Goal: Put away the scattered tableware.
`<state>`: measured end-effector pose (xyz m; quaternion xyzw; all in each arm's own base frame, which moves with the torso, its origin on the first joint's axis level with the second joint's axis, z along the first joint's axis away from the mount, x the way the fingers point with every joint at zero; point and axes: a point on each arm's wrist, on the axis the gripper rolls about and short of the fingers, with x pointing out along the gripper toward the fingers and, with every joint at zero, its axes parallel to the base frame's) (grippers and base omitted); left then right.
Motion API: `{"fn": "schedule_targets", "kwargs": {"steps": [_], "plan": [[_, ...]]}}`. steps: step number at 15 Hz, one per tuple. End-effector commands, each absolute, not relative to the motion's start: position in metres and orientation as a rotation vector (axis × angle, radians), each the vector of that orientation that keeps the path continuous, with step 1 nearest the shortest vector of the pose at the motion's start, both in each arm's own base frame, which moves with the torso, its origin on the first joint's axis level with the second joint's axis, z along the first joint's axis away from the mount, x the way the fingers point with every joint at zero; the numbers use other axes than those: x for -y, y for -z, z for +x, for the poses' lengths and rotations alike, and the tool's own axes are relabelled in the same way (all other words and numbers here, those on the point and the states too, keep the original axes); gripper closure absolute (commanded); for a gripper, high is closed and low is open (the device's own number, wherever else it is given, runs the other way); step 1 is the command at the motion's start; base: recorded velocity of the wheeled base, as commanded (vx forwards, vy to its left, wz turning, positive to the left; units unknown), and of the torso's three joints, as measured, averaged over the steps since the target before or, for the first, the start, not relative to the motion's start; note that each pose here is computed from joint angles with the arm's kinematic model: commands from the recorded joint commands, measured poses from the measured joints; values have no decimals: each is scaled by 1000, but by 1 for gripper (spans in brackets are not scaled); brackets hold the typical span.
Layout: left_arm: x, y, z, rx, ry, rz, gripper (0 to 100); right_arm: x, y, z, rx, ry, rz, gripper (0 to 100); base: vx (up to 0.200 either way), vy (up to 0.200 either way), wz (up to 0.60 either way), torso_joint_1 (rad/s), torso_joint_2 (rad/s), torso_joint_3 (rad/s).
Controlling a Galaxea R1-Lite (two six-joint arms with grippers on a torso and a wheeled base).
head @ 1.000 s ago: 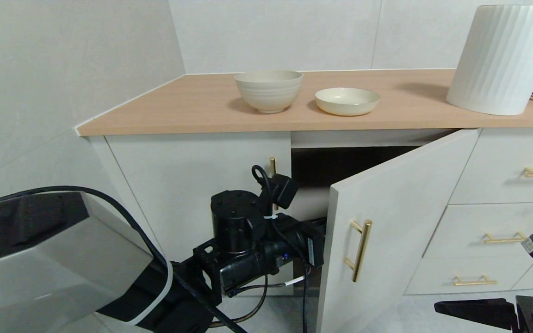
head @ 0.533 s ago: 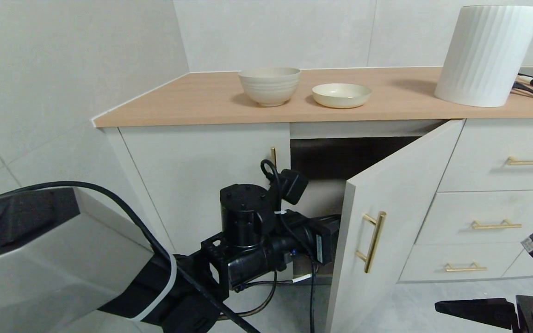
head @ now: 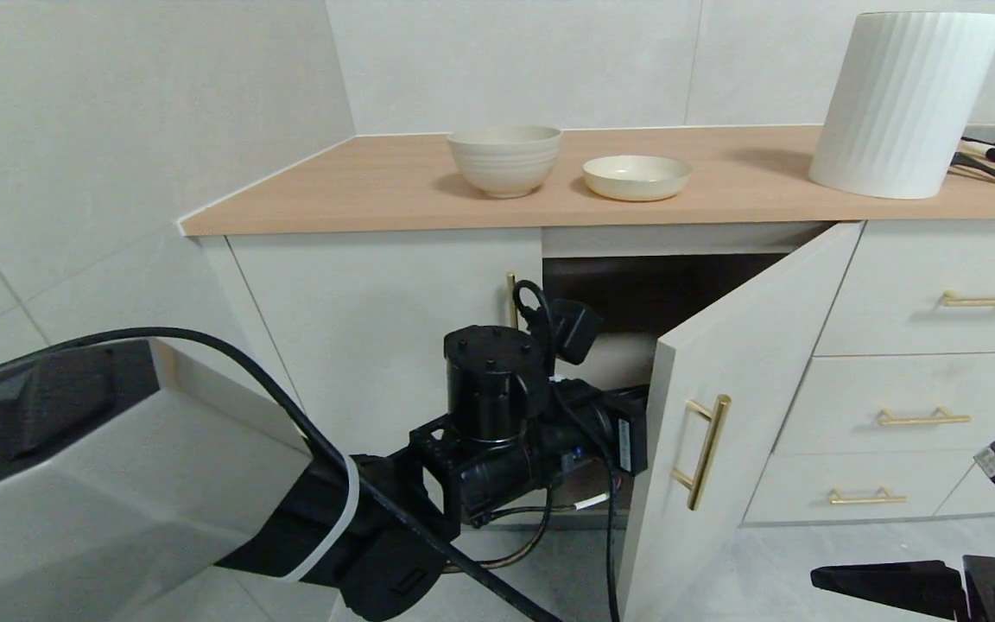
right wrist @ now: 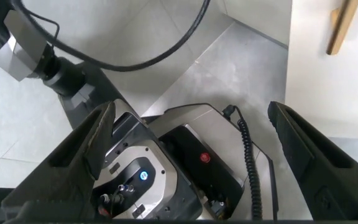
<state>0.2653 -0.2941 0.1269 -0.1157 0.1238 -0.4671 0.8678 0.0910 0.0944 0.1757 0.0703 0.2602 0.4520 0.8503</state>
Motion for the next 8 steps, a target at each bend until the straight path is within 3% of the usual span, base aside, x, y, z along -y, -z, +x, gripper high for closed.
{"fn": "schedule_targets", "kwargs": {"steps": [1,5,8], "plan": [[299,-124,260,-287,983,-224,100,-95,-176,91,-550,-953,148,0,0,0,0,0,0,0],[322,-129,242,-311,994,-200,100,-95,-175,86,-546,-986,141,0,0,0,0,0,0,0],[345,-155,189,-259,1156,-202,100,-86,-184,69,-477,-1085,160,0,0,0,0,0,0,0]]}}
